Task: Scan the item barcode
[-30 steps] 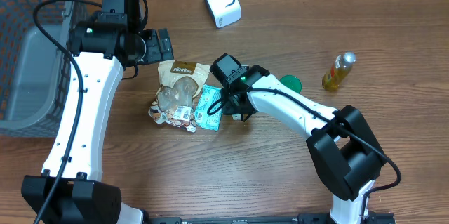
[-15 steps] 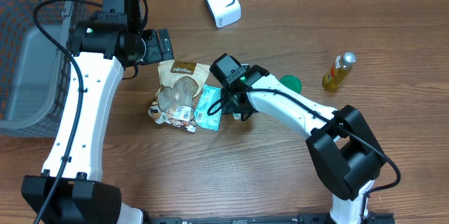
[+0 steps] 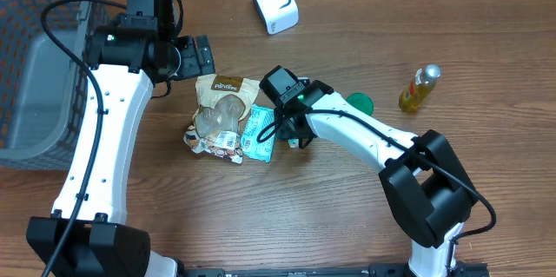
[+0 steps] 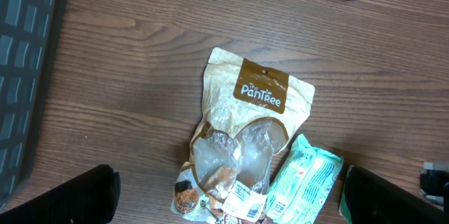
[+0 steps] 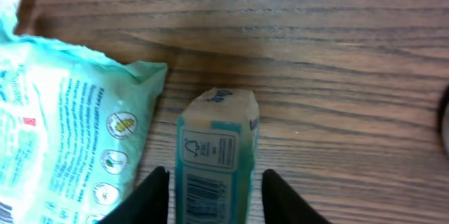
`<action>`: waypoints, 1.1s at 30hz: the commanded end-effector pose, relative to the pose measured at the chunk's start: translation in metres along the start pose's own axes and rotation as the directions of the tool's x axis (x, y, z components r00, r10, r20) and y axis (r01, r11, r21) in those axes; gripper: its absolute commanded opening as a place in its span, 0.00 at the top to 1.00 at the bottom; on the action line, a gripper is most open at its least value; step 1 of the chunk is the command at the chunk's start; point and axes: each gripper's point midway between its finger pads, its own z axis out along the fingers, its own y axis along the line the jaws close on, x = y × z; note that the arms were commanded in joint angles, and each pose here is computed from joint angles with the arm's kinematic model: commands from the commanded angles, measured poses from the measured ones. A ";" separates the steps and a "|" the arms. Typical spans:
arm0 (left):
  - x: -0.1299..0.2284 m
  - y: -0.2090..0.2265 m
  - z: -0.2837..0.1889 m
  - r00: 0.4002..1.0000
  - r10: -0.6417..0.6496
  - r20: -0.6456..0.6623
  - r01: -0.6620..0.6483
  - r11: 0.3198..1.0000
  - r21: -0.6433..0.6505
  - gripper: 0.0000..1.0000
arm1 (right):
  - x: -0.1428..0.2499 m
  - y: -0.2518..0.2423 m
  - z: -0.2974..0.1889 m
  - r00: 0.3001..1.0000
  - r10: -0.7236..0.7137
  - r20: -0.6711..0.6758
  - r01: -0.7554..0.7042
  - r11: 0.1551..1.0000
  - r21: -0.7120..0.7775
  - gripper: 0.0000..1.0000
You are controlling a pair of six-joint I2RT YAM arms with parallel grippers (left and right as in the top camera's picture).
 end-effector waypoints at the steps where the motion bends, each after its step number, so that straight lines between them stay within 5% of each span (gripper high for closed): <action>1: -0.003 -0.003 -0.001 1.000 -0.005 0.008 0.005 1.000 0.011 0.00 | -0.006 -0.005 0.001 1.000 0.003 0.025 -0.004 1.000 0.031 0.58; 9: -0.003 -0.003 -0.001 1.000 -0.005 0.007 0.005 1.000 0.011 0.01 | -0.006 -0.005 0.001 1.000 0.003 0.026 -0.004 0.999 0.033 0.89; 26: -0.003 -0.003 -0.001 1.000 -0.005 0.007 0.005 1.000 0.011 0.00 | -0.015 -0.034 -0.011 0.996 0.082 -0.048 -0.083 0.996 -0.033 0.76; 31: -0.003 -0.003 -0.001 1.000 -0.005 0.008 0.005 1.000 0.011 0.00 | -0.015 -0.034 -0.011 0.996 0.082 -0.045 -0.084 0.996 -0.035 0.53; 33: -0.003 -0.003 -0.001 1.000 -0.005 0.008 0.005 1.000 0.011 0.00 | -0.017 -0.033 -0.011 0.996 0.083 -0.040 -0.084 0.996 -0.040 0.52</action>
